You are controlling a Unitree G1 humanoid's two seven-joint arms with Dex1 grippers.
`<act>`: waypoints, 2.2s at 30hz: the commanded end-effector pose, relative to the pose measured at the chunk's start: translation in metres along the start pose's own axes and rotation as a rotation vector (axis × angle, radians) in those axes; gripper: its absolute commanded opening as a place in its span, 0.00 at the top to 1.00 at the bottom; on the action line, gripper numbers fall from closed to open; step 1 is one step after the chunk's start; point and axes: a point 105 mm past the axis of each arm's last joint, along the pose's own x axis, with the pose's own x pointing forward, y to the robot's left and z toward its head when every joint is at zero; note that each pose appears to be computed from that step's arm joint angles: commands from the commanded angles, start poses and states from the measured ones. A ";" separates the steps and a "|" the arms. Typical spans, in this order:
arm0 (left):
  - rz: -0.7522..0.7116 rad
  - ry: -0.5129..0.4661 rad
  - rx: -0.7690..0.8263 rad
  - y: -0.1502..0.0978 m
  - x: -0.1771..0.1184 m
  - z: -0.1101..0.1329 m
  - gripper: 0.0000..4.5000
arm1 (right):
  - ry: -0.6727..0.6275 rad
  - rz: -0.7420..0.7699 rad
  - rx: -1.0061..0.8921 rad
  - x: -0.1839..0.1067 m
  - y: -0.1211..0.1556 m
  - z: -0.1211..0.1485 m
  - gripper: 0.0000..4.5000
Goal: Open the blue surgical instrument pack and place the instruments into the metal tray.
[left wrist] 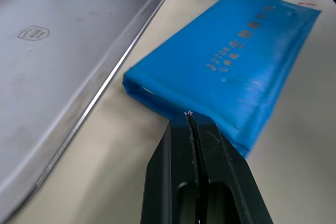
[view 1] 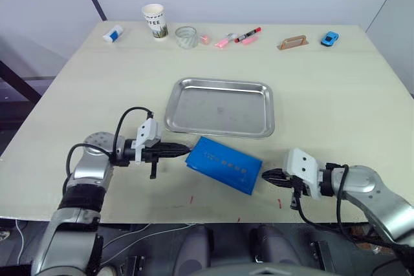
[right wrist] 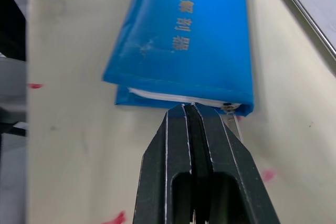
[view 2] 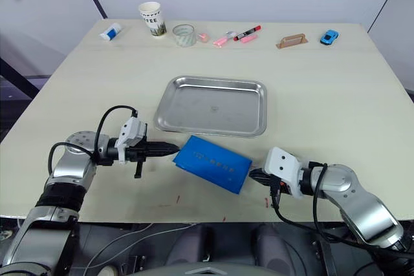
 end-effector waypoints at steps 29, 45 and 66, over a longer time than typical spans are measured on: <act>-0.205 -0.040 -0.086 -0.054 0.025 -0.003 1.00 | -0.040 -0.016 -0.024 -0.011 -0.017 -0.002 0.99; -0.167 -0.028 -0.078 -0.050 0.022 -0.012 1.00 | -0.082 -0.071 0.030 -0.028 -0.022 -0.003 0.99; -0.204 -0.080 0.104 -0.052 -0.036 0.033 0.82 | -0.189 -0.022 -0.374 -0.050 -0.007 -0.003 0.13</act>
